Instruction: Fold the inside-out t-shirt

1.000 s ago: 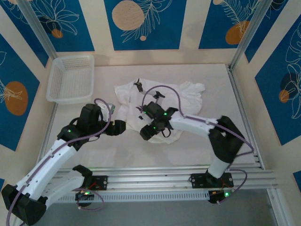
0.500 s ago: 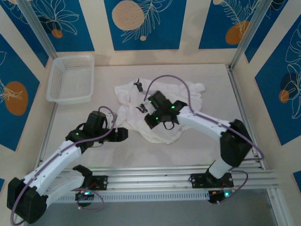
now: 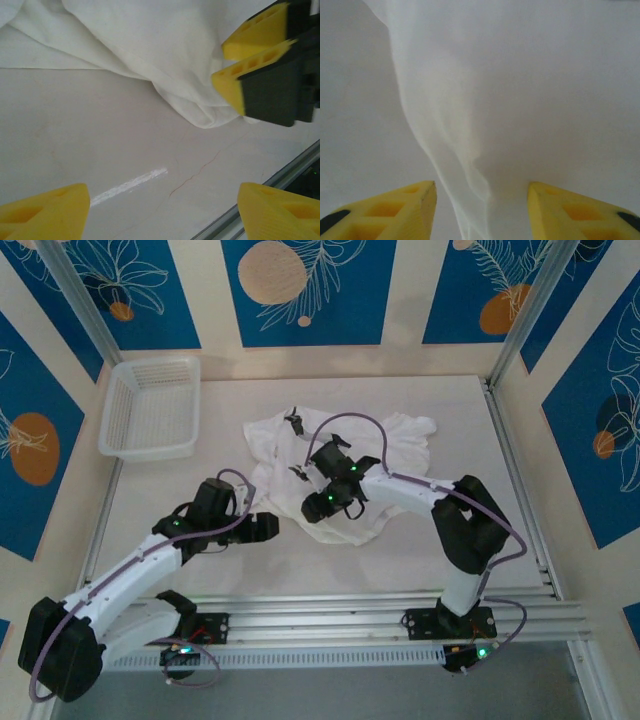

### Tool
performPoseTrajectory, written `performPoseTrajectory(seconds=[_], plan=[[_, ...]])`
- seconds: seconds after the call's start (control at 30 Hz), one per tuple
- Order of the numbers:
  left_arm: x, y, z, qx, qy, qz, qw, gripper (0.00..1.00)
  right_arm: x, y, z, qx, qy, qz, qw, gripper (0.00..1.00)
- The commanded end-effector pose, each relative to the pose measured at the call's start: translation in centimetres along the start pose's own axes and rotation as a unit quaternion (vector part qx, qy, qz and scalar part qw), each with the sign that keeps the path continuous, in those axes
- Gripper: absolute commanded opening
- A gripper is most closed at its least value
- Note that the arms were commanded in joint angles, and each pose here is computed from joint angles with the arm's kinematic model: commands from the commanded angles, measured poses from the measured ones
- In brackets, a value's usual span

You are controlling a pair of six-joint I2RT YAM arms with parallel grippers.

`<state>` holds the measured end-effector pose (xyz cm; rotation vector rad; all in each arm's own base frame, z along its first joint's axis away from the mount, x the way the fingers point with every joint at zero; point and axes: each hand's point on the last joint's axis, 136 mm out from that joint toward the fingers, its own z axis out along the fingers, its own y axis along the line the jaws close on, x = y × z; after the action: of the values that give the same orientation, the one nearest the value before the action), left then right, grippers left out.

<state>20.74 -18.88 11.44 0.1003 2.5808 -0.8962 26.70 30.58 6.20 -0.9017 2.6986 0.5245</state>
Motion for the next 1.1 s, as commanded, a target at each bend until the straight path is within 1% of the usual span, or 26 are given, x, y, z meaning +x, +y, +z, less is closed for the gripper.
performPoseTrajectory(seconds=[0.0,0.07,0.13,0.17,0.23,0.37,0.43,0.5,0.57,0.6,0.63,0.67,0.7,0.73,0.77,0.8,0.83,0.87,0.93,0.97,1.0,1.03,1.07], plan=[[-0.1,0.0,-0.5,-0.009,-0.005,0.002,1.0,0.78,0.1,0.7,0.6,-0.007,0.013,-0.005,1.0,0.41],[-0.1,0.1,-0.5,-0.012,-0.005,0.0,1.0,0.78,0.1,0.4,0.7,0.012,0.01,-0.011,1.0,0.21],[-0.1,0.1,-0.5,-0.011,-0.005,0.0,1.0,0.78,-0.2,0.1,0.1,0.025,-0.003,-0.009,1.0,0.06],[-0.1,0.0,-0.5,-0.01,-0.005,0.001,1.0,0.78,-0.5,0.2,-0.6,0.026,-0.015,-0.01,1.0,0.01],[-0.1,-0.3,-0.4,0.002,-0.005,0.005,1.0,0.78,-1.3,1.0,-2.5,0.013,-0.042,-0.013,0.999,0.0],[-0.5,-1.9,0.2,0.045,-0.004,0.017,0.999,0.78,-2.7,2.4,-7.1,-0.046,-0.095,-0.003,0.994,0.0],[-1.1,-2.8,0.3,0.058,-0.005,0.038,0.998,0.78,-3.2,2.4,-8.9,-0.073,-0.113,0.013,0.991,0.0],[-1.9,-3.7,0.5,0.061,-0.003,0.08,0.995,0.75,-3.7,2.1,-10.5,-0.1,-0.132,0.03,0.986,0.0],[-2.7,-5.0,0.8,0.056,-0.004,0.162,0.985,0.73,-4.0,1.7,-11.7,-0.124,-0.15,0.041,0.98,0.0],[-3.4,-5.4,0.7,0.037,-0.016,0.201,0.979,0.75,-4.0,1.5,-12.1,-0.131,-0.155,0.045,0.978,0.0],[-4.1,-5.9,0.6,0.013,-0.031,0.256,0.966,0.77,-4.1,1.2,-12.5,-0.134,-0.16,0.049,0.977,0.0],[-4.8,-6.8,0.4,0.003,-0.048,0.326,0.944,0.78,-4.1,0.9,-12.9,-0.135,-0.161,0.052,0.976,0.0],[-5.1,-7.4,0.5,-0.006,-0.064,0.384,0.921,0.82,-4.1,0.8,-13.1,-0.137,-0.161,0.055,0.976,0.0],[-5.4,-7.7,0.8,-0.019,-0.077,0.448,0.891,0.94,-4.1,0.6,-13.3,-0.138,-0.162,0.057,0.976,0.0],[-6.4,-7.0,1.0,-0.06,-0.088,0.485,0.868,0.99,-4.0,0.6,-13.5,-0.138,-0.161,0.058,0.976,0.0],[-7.6,-6.0,1.0,-0.105,-0.094,0.498,0.856,1.0,-3.9,0.6,-13.6,-0.14,-0.16,0.058,0.975,0.0],[-8.5,-5.0,1.4,-0.147,-0.083,0.517,0.839,1.0,-3.8,0.7,-13.8,-0.143,-0.16,0.057,0.975,0.0],[-9.0,-4.2,2.0,-0.174,-0.065,0.543,0.819,1.0,-3.8,0.8,-14.0,-0.146,-0.16,0.056,0.975,0.0],[-9.5,-3.7,3.6,-0.19,-0.044,0.584,0.788,0.99,-3.7,1.2,-14.5,-0.157,-0.164,0.051,0.973,0.0],[-9.4,-3.9,4.6,-0.178,-0.042,0.603,0.776,0.99,-3.7,1.4,-14.7,-0.163,-0.166,0.049,0.971,0.0],[-9.6,-4.2,5.2,-0.171,-0.047,0.614,0.77,0.99,-3.8,1.5,-14.8,-0.168,-0.167,0.046,0.97,0.0],[-10.3,-4.5,5.8,-0.171,-0.062,0.616,0.767,0.99,-3.8,1.6,-14.9,-0.173,-0.167,0.044,0.97,0.0],[-11.2,-4.8,6.3,-0.172,-0.077,0.611,0.769,0.98,-3.8,1.8,-15.0,-0.179,-0.165,0.043,0.969,0.0]])
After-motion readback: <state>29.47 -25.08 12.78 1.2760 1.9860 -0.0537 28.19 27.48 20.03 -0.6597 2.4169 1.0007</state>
